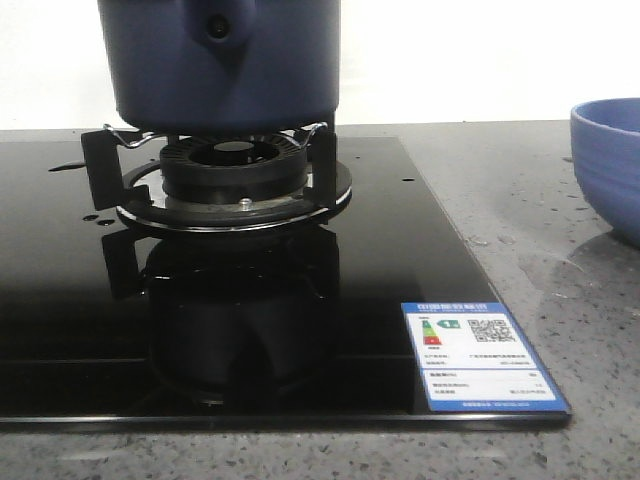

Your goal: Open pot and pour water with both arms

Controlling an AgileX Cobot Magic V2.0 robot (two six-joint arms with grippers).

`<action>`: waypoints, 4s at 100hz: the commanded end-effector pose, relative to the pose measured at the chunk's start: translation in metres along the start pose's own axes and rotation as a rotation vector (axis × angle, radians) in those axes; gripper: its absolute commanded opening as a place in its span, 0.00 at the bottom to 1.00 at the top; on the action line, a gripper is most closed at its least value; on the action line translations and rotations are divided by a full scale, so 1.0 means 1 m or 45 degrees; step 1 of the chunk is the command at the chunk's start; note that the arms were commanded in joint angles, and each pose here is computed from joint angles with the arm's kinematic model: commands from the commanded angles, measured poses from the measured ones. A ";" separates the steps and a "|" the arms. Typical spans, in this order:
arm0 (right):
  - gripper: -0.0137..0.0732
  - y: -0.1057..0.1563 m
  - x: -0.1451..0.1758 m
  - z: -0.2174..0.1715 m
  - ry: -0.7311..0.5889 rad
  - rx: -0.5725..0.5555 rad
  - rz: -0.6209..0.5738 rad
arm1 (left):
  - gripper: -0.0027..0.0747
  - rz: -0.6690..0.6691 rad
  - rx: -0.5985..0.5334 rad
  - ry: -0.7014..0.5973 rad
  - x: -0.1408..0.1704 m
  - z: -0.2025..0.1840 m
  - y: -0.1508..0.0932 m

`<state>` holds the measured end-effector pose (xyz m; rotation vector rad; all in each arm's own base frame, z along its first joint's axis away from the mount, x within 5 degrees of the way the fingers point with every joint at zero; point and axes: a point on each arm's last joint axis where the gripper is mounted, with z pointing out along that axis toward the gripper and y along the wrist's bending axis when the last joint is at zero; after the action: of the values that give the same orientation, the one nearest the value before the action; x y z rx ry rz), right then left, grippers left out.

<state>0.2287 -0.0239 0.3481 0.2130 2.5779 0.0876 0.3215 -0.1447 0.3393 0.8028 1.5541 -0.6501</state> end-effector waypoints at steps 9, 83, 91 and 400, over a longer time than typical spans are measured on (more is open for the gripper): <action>0.61 0.006 -0.010 -0.068 -0.333 -0.027 -0.023 | 0.41 -0.065 0.021 -0.143 -0.022 0.001 0.000; 0.60 0.012 -0.001 -0.106 -0.499 -0.060 -0.031 | 0.42 0.024 0.119 -0.089 -0.022 -0.006 -0.011; 0.60 0.012 0.000 -0.106 -0.493 -0.063 -0.030 | 0.42 0.022 0.146 -0.094 -0.022 -0.005 -0.013; 0.08 -0.003 0.200 -0.085 -1.440 -0.170 -0.449 | 0.01 -0.009 -1.083 -0.240 0.160 -0.248 -0.124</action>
<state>0.0155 0.0065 0.3020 -0.2142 1.5251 0.0197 0.0676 -0.0050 0.2126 0.1105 1.5164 -0.0066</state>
